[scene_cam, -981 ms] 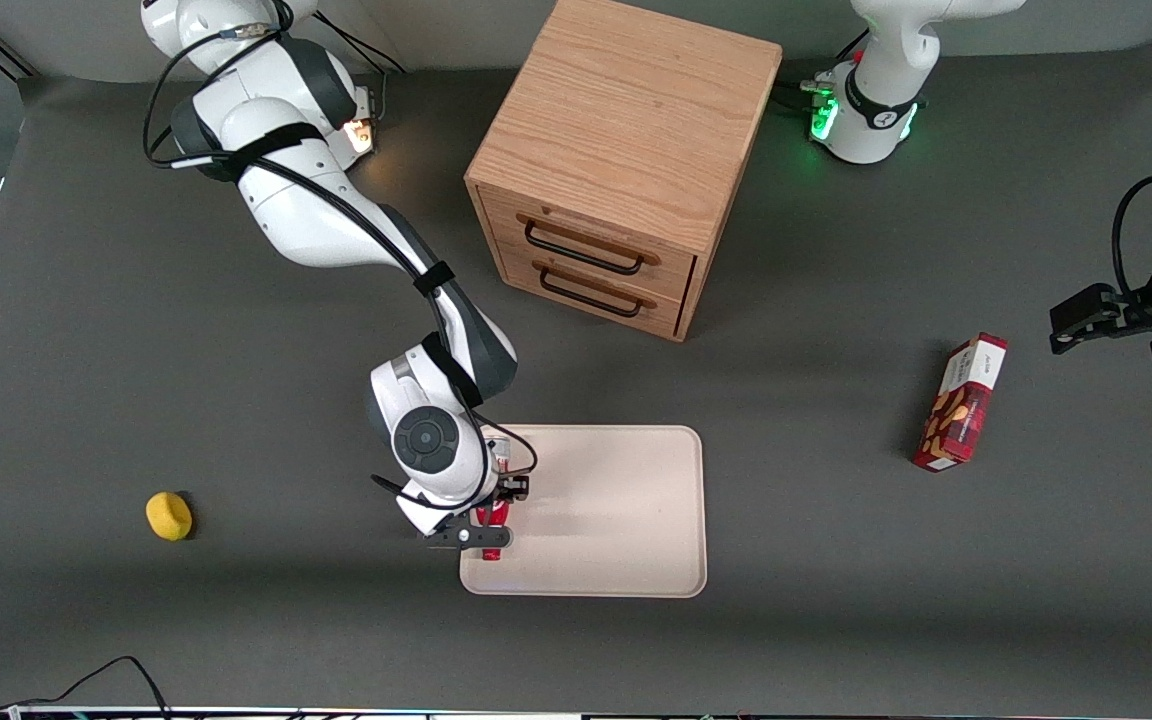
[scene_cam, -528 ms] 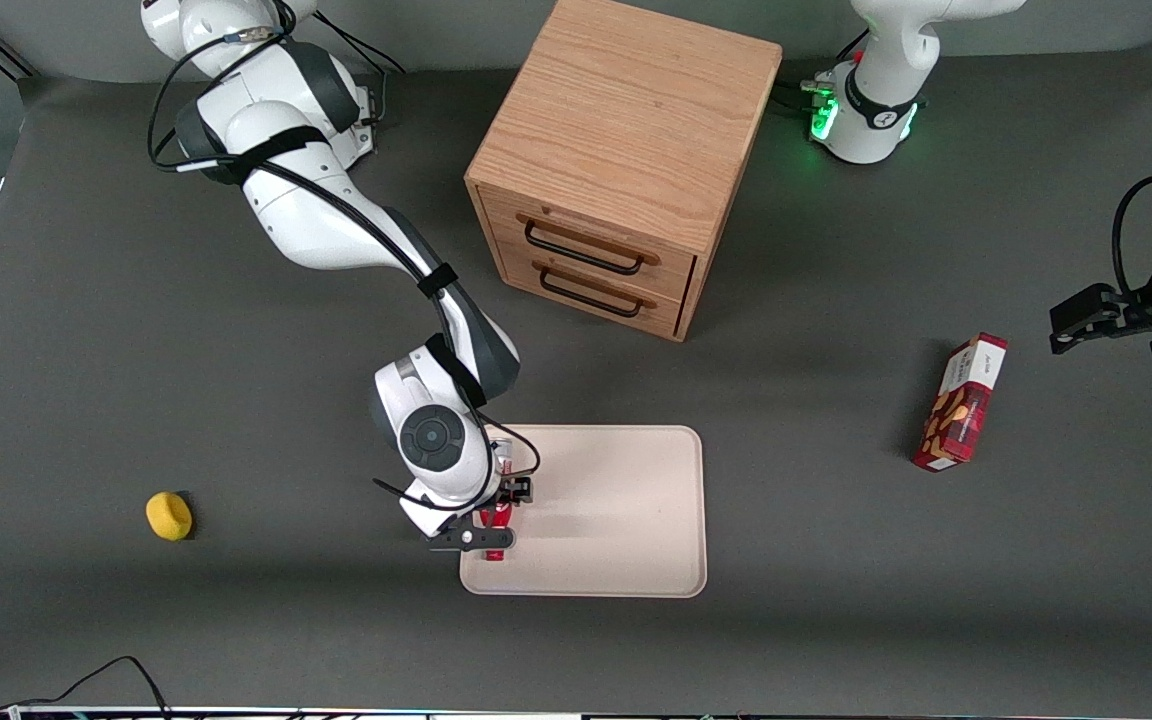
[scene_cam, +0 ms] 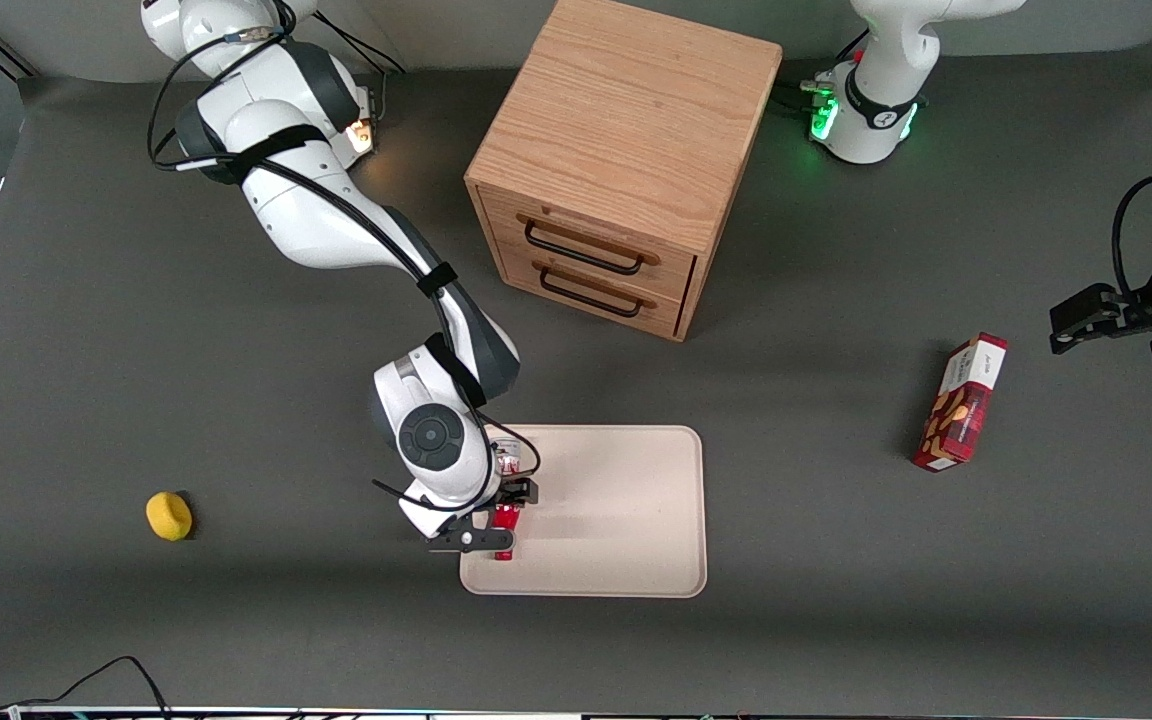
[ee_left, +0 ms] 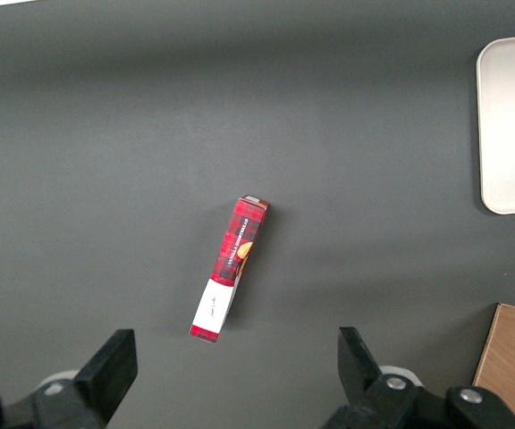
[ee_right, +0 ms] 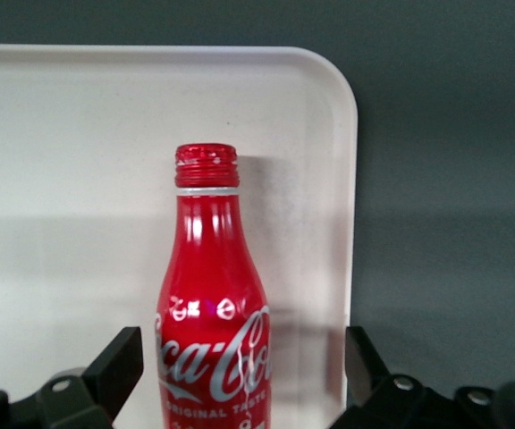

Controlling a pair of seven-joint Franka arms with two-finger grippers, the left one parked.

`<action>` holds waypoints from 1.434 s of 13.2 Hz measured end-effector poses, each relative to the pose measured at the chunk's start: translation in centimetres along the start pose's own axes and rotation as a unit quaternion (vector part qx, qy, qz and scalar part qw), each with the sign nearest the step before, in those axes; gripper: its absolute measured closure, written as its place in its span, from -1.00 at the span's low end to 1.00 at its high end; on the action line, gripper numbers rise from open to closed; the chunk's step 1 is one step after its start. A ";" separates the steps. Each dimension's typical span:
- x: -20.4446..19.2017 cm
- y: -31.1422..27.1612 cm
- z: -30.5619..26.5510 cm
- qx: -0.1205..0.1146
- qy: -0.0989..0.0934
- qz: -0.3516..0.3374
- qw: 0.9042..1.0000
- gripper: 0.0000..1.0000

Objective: Place coke bottle on tray

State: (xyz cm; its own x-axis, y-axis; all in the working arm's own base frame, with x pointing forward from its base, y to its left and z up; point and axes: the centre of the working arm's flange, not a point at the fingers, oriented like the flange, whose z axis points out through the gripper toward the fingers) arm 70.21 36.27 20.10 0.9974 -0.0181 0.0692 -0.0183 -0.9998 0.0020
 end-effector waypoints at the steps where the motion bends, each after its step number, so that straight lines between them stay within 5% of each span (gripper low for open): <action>1: 0.0 0.0 0.0 0.000 0.000 0.000 1.000 -1.00; 10: 0.0 0.0 0.0 -0.001 -0.001 0.000 1.000 -1.00; 19: -0.3 0.2 -3.2 -0.019 -0.029 0.021 0.999 -1.00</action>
State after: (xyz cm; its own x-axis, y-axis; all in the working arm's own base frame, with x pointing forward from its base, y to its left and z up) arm 69.74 36.11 23.27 0.9981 -0.0612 0.0120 -0.0616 -0.9974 0.0383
